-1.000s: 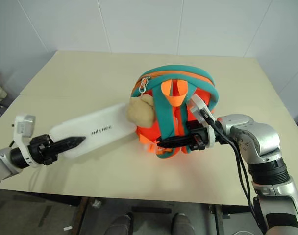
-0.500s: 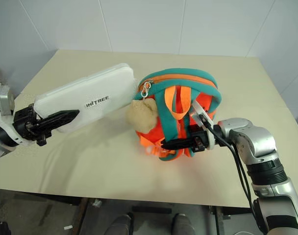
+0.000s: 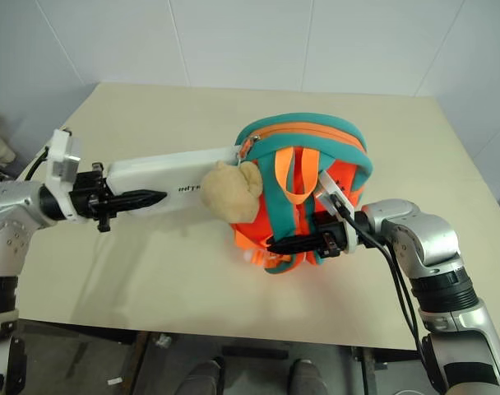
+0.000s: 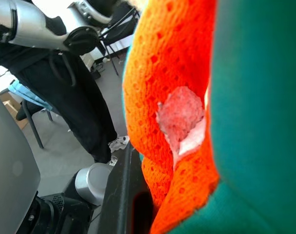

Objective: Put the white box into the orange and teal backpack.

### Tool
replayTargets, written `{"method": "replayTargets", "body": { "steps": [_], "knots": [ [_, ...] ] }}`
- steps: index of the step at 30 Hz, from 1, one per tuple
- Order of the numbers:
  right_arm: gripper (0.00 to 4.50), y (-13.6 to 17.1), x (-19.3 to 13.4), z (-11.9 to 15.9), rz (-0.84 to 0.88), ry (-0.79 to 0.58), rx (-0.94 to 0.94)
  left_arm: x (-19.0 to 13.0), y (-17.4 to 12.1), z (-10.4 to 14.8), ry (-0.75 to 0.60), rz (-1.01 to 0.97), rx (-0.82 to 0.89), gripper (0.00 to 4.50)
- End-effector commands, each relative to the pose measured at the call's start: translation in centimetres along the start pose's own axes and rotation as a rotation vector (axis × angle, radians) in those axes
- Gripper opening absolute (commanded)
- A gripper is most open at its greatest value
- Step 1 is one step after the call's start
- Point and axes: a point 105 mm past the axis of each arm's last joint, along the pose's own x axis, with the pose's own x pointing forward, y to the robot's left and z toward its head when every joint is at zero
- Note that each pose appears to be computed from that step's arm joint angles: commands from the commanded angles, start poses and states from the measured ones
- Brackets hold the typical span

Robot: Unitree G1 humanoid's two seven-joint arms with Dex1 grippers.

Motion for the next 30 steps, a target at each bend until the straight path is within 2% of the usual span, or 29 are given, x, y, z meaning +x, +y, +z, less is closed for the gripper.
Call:
{"method": "replayTargets", "body": {
  "steps": [1, 3, 7, 13, 22, 23, 30],
  "knots": [
    [0.27, 0.8, 0.6, 1.2, 0.049, -0.010, -0.047, 2.6, 0.8, 0.0, 0.082, -0.043, 0.126, 1.21],
    [0.27, 0.8, 0.8, 1.0, 0.054, -0.001, -0.054, 4.7, 0.8, 0.2, 0.089, -0.086, 0.143, 1.21],
    [0.27, 0.7, 0.9, 1.1, 0.060, 0.008, -0.067, 7.7, 1.9, -1.7, 0.276, -0.070, 0.204, 1.21],
    [0.27, 0.6, 1.4, 1.2, 0.049, -0.007, -0.085, 12.8, 1.1, -0.7, 0.158, -0.197, 0.189, 1.21],
    [0.27, 1.0, 2.2, 1.2, 0.047, -0.029, -0.098, 16.0, 2.0, -0.1, 0.057, -0.152, 0.160, 1.21],
    [0.27, 1.0, 2.3, 1.2, 0.046, -0.031, -0.097, 16.0, 2.1, 0.0, 0.051, -0.145, 0.156, 1.92],
    [0.27, 1.2, 2.5, 1.0, 0.043, -0.036, -0.095, 14.4, 3.0, 1.3, -0.014, -0.087, 0.177, 3.96]
  ]
}}
